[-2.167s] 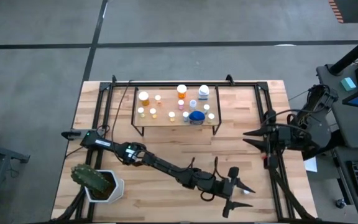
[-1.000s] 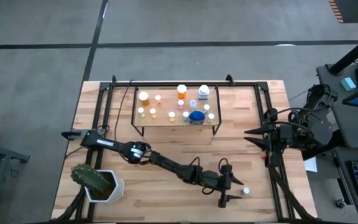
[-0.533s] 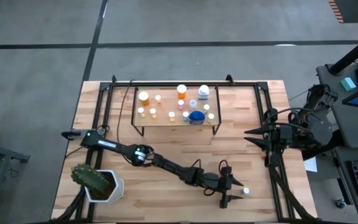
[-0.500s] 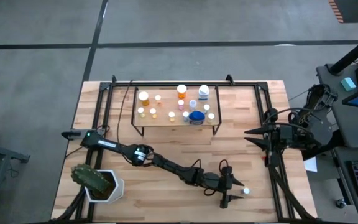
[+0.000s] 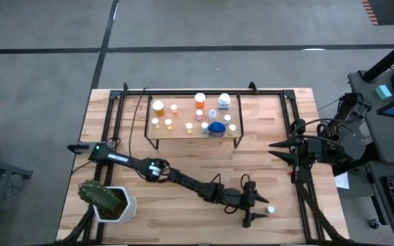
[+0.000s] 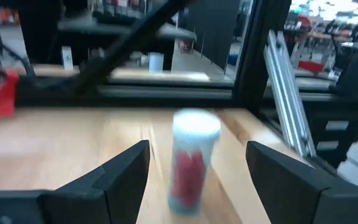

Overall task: Pick and place medicine bottles onto shelf by color
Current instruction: Put the blue pill bottle on the shelf

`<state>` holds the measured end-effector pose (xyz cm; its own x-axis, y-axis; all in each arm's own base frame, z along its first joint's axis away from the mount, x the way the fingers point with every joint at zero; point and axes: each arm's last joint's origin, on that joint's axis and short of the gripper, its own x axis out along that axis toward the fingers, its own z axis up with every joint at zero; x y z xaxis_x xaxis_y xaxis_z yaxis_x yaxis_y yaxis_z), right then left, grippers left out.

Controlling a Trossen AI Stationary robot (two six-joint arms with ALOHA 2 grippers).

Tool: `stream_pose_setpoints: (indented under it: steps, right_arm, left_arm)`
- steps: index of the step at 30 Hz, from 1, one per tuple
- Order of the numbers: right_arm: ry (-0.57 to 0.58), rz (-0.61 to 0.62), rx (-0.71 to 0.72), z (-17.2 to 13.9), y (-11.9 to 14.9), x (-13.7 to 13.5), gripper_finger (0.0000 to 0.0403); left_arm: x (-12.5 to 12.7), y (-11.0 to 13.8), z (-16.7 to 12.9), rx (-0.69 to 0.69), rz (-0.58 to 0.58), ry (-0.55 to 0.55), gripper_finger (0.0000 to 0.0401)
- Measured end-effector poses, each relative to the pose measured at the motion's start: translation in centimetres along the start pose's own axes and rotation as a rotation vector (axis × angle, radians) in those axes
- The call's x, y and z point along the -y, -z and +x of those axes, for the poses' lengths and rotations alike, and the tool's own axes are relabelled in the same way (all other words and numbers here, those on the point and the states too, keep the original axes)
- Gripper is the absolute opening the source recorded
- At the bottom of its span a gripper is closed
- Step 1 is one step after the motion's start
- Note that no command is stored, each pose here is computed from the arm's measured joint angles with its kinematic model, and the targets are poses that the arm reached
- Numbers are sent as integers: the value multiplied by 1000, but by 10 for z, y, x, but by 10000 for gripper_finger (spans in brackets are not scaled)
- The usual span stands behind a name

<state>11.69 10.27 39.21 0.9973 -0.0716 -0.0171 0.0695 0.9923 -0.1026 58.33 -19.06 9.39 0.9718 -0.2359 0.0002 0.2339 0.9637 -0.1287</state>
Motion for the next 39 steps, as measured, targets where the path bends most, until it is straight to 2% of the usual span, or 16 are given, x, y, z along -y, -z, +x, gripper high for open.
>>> stream_pose_setpoints:
  steps: [3, 7, 10, 12, 14, 17, 19, 23, 25, 28, 32, 35, 39]
  right_arm:
    - [0, 16, 0, 0, 0, 0, 73]
    - [20, 85, -2, 0, 0, 1, 73]
    - [37, 265, -8, 0, 1, 2, 73]
    - [-64, 421, -22, -4, -7, 4, 71]
    - [-176, 563, -60, -4, -19, 1, 67]
    - [-285, 667, -167, -1, -33, -8, 58]
    - [-292, 758, -282, 2, -39, -13, 49]
    - [-236, 908, -625, 9, -41, -29, 33]
    - [-233, 923, -784, 12, -42, -42, 29]
    - [-215, 912, -948, 17, -44, -65, 27]
    - [-207, 847, -1029, 23, -54, -84, 27]
    - [-164, 791, -1100, 23, -56, -93, 27]
    - [-61, 682, -1207, 22, -43, -111, 27]
  left_arm:
    - [-5, -5, 0, 43, 7, -1, 250]
    - [-9, -4, 1, 26, 3, 2, 250]
    - [-9, -5, 1, 9, 3, 44, 250]
    - [-8, -12, 1, 13, 3, 59, 250]
    - [-6, -27, 0, 8, 5, 58, 250]
    - [-2, -63, -3, -48, 13, 50, 250]
    - [0, -89, -7, -95, 30, 38, 250]
    - [4, -129, -22, -222, 116, 31, 250]
    - [7, -149, -31, -276, 151, 32, 250]
    - [15, -186, -52, -353, 156, 37, 250]
    - [37, -235, -88, -424, 190, 74, 250]
    - [56, -254, -110, -480, 209, 96, 250]
    - [76, -272, -138, -544, 251, 26, 250]
